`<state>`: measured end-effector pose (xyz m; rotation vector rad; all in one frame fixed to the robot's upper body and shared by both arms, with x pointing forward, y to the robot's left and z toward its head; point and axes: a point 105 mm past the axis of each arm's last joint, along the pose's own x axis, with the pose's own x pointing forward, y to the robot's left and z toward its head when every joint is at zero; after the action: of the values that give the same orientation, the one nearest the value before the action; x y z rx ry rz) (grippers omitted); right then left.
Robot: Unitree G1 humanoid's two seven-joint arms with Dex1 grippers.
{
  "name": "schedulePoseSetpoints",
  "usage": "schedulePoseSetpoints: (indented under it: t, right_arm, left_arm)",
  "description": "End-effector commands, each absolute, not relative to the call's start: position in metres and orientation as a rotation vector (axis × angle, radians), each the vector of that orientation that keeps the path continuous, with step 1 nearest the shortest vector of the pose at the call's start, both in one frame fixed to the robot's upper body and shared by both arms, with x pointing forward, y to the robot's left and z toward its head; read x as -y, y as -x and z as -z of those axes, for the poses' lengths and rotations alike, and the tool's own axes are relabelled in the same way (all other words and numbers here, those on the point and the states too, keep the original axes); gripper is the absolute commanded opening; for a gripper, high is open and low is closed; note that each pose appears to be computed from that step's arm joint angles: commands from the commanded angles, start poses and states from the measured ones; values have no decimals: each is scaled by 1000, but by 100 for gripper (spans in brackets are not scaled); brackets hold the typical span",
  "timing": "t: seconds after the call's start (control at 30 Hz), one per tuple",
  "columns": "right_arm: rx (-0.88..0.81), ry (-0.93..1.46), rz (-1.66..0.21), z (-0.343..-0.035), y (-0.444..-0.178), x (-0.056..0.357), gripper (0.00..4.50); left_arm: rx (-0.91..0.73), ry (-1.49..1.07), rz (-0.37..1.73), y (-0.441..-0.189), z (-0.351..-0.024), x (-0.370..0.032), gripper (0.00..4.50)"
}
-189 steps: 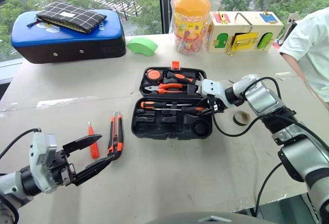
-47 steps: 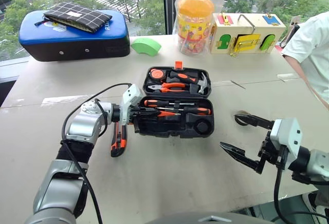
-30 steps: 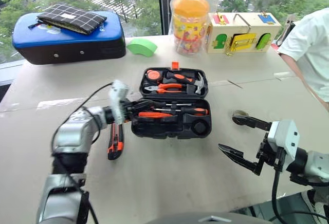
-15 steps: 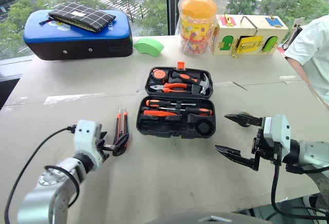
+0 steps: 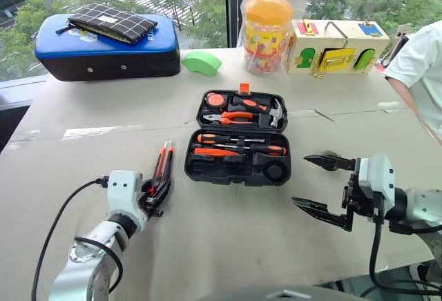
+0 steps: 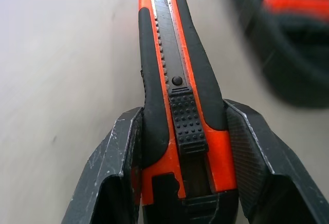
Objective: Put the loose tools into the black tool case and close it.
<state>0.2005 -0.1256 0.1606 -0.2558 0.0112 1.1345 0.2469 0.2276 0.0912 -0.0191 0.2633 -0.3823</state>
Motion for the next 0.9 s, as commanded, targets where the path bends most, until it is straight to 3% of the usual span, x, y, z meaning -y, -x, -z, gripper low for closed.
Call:
schedulePoseSetpoints:
  t: [0.03, 0.17, 0.27, 0.37, 0.53, 0.77, 0.83, 0.9]
  right_arm:
    - [32, 279, -1098, -171, -198, 128, 450]
    - [23, 283, -1062, -170, -195, 132, 450]
    - [18, 292, -1032, -171, -191, 134, 450]
    - [10, 299, -1006, -171, -185, 136, 450]
    - [2, 298, -970, -170, -179, 136, 450]
    - [-2, 291, -960, -169, -177, 135, 450]
    - [-2, 293, -963, -169, -177, 135, 450]
    - [-1, 293, -965, -170, -177, 135, 450]
  left_arm:
    - [-149, -48, 794, -259, -137, -199, 167]
    - [-204, -326, 1153, -275, -137, -184, 167]
    - [-211, -570, 1403, -302, -137, -170, 167]
    - [-263, -650, 1553, -306, -130, -162, 167]
    - [-357, -688, 1572, -313, -116, -168, 167]
    - [-370, -754, 1585, -312, -114, -168, 167]
    - [-361, -746, 1570, -314, -116, -169, 271]
    - [-366, -745, 1569, -311, -120, -173, 345]
